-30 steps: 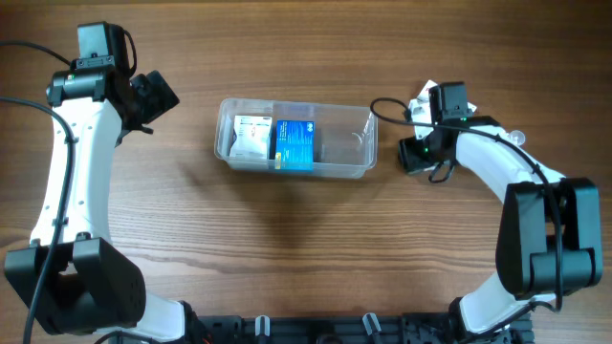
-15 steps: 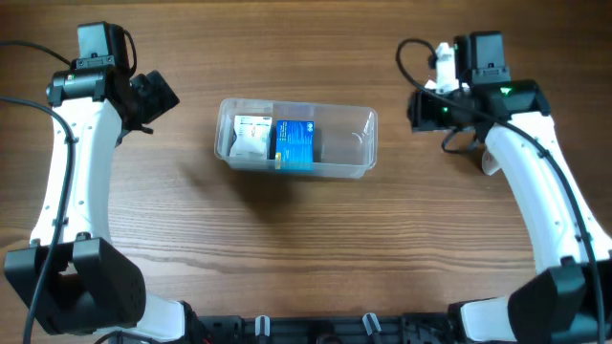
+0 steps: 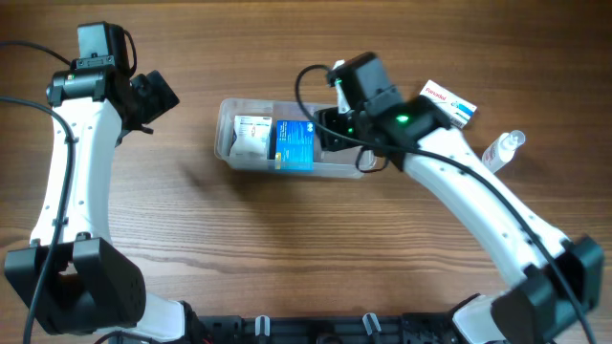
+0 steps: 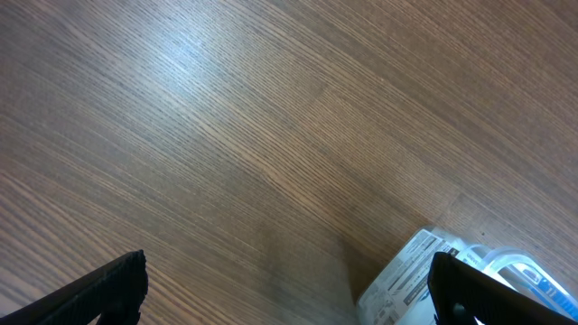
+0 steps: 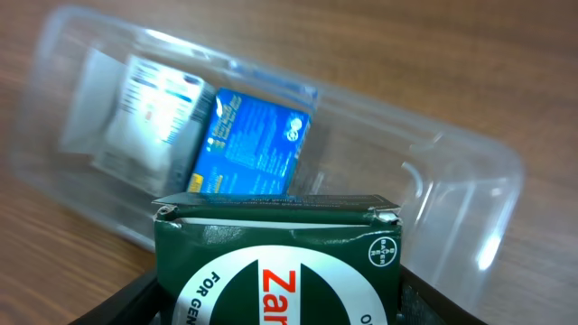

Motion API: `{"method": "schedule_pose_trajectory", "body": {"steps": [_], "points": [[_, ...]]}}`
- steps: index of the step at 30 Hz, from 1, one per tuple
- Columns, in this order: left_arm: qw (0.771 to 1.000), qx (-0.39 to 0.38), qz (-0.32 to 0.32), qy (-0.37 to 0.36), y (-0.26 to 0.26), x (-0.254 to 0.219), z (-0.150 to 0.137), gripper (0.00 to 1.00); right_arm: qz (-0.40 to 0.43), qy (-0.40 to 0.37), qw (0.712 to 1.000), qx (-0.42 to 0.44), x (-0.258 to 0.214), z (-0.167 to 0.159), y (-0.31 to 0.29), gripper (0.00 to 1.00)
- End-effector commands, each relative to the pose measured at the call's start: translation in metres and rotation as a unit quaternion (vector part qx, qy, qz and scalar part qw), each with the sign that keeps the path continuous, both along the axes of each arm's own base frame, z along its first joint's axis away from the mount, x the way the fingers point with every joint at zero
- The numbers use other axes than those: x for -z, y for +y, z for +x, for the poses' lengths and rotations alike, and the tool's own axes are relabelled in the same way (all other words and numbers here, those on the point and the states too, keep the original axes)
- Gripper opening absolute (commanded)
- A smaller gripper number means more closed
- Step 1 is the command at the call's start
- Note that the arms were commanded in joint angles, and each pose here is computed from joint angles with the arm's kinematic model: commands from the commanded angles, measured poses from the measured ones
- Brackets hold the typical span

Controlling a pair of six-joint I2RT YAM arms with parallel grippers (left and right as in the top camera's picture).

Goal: Pack container
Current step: 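Carry the tin into the container next to the blue box, then release the tin and lift the right gripper away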

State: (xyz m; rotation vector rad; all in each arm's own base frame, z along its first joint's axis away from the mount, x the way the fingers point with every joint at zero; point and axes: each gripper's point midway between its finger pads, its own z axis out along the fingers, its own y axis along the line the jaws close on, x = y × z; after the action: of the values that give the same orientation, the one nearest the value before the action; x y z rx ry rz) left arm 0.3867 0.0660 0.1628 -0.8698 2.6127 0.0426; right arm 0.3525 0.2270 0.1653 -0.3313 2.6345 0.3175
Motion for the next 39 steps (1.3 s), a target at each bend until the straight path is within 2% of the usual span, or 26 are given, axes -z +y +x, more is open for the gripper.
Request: {"method": "schedule_pose_trajectory", "body": {"steps": [1, 13, 24, 32, 39], "points": [[1.000, 0.001, 0.000, -0.001, 0.001, -0.001, 0.000, 1.00, -0.019, 0.034, 0.998, 0.041, 0.032, 0.007, 0.002, 0.62], [1.000, 0.001, 0.000, -0.001, 0.001, -0.001, 0.000, 1.00, -0.061, 0.101, 0.991, 0.063, 0.110, 0.012, 0.003, 0.59], [1.000, 0.000, 0.000, -0.001, 0.001, -0.001, 0.000, 1.00, -0.083, 0.077, 0.989, 0.093, 0.121, 0.027, -0.004, 0.60], [1.000, 0.001, 0.000, -0.001, 0.001, -0.001, 0.000, 1.00, -0.071, 0.063, 0.991, 0.093, 0.119, 0.034, 0.001, 0.81], [1.000, 0.001, 0.000, -0.001, 0.001, -0.001, 0.000, 1.00, -0.068, 0.056, 0.992, 0.090, 0.113, 0.036, 0.002, 0.84]]}}
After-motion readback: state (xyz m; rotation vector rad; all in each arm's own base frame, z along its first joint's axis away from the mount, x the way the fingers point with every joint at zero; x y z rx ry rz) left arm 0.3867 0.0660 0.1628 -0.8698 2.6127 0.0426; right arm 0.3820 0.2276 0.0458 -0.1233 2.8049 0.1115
